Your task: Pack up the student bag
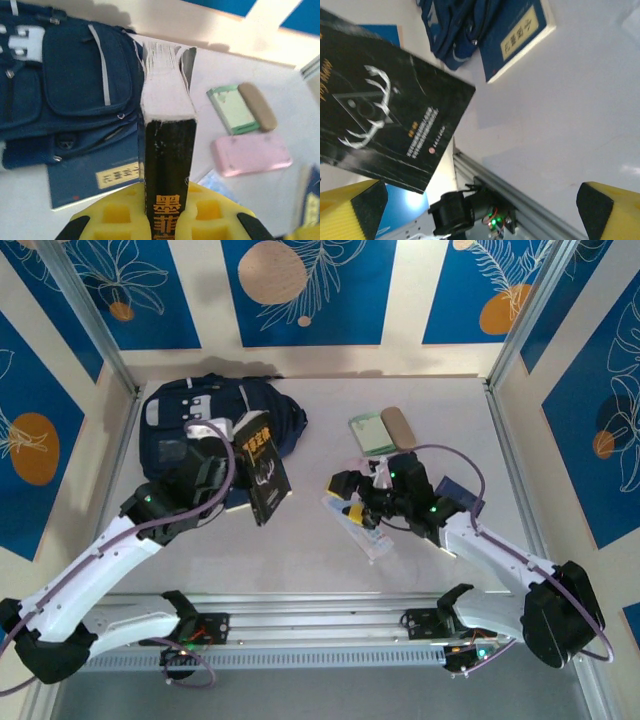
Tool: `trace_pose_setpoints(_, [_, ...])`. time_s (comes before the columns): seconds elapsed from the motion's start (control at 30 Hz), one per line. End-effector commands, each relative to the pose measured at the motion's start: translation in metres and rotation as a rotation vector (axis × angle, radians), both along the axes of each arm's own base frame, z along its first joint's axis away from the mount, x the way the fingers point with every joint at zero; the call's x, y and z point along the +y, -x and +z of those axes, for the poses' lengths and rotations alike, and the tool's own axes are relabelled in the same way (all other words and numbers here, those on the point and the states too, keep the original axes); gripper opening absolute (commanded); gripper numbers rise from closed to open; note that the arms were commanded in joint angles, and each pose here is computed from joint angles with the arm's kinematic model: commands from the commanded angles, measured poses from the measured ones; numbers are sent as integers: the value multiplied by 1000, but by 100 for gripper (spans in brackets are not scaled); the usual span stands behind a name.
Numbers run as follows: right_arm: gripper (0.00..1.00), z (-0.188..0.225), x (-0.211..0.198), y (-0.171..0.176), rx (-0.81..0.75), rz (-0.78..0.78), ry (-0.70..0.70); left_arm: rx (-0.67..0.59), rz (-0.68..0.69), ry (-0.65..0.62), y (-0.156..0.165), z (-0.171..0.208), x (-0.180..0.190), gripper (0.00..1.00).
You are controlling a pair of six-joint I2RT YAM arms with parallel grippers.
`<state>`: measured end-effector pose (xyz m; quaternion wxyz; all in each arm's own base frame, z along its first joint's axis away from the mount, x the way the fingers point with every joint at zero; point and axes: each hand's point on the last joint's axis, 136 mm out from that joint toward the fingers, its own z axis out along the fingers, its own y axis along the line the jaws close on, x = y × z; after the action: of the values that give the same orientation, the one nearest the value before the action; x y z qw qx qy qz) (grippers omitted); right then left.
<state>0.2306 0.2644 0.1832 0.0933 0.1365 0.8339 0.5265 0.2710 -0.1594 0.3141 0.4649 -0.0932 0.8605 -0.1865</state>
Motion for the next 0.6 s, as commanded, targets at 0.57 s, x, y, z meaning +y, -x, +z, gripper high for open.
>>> trace_pose_setpoints(0.57, [97, 42, 85, -2, 220, -61, -407, 36, 338, 770, -18, 12, 3, 0])
